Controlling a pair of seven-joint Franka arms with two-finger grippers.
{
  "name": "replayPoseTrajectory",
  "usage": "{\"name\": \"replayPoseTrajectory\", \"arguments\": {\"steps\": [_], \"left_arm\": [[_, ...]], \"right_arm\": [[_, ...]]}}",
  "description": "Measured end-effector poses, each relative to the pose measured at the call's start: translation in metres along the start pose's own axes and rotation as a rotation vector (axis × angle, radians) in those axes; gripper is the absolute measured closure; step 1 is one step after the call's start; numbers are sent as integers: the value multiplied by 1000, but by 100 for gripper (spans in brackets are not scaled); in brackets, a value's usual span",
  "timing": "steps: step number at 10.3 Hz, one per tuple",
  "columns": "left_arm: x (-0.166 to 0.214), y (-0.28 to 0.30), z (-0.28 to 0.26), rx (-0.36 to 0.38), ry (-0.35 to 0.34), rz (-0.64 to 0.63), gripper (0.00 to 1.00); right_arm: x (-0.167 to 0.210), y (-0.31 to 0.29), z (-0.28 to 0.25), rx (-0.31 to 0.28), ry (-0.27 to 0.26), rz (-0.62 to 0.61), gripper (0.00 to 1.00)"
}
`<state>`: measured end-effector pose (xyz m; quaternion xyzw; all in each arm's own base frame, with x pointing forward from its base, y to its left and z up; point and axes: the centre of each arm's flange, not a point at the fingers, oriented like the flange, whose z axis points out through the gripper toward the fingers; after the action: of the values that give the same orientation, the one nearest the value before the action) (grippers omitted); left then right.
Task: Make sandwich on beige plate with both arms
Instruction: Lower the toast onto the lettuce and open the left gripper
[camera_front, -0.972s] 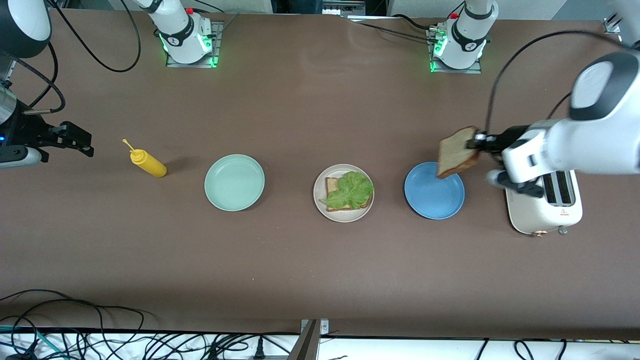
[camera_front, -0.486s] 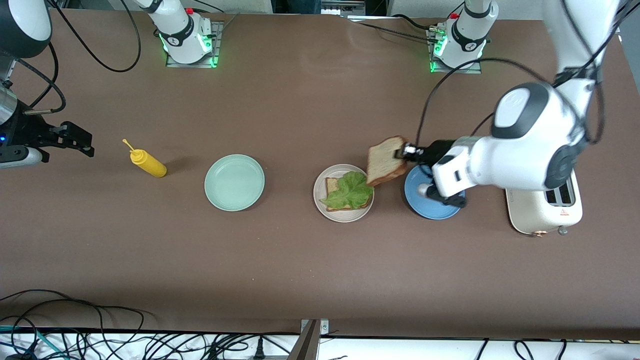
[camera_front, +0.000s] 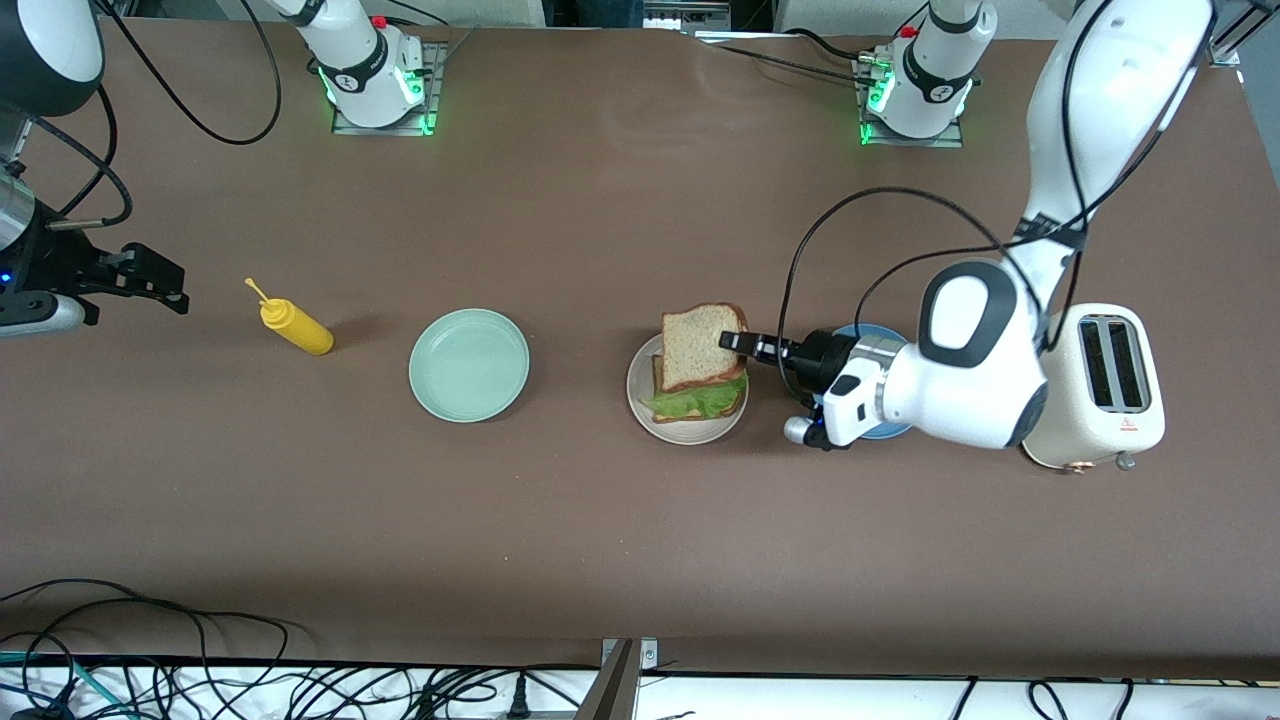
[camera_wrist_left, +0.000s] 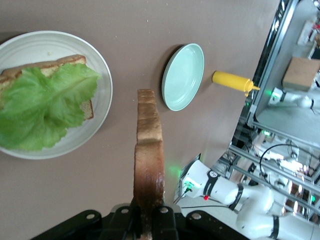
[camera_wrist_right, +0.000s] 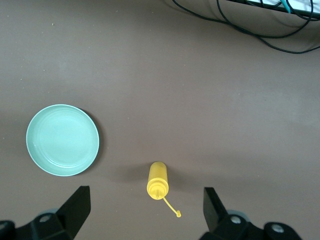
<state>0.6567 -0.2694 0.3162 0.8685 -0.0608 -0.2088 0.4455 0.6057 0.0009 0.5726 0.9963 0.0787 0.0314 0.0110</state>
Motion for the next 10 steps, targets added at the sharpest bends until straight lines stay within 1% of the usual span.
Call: {"name": "replayPoseTrajectory", "arguments": {"steps": [2, 3, 5, 7, 8, 10], "left_arm": [[17, -46, 27, -89, -28, 78, 91], [22, -66, 39, -123, -36, 117, 91], [28, -97, 55, -141, -40, 197, 91], [32, -124, 64, -145, -38, 222, 90], [33, -130, 68, -149, -39, 238, 81], [33, -135, 69, -151, -32, 280, 55]], "right_arm": [[0, 0, 0, 3, 0, 1, 0], [0, 0, 0, 3, 0, 1, 0], [0, 0, 0, 4, 0, 1, 0], [0, 0, 0, 4, 0, 1, 0], [0, 0, 0, 4, 0, 1, 0], [0, 0, 0, 4, 0, 2, 0]]}}
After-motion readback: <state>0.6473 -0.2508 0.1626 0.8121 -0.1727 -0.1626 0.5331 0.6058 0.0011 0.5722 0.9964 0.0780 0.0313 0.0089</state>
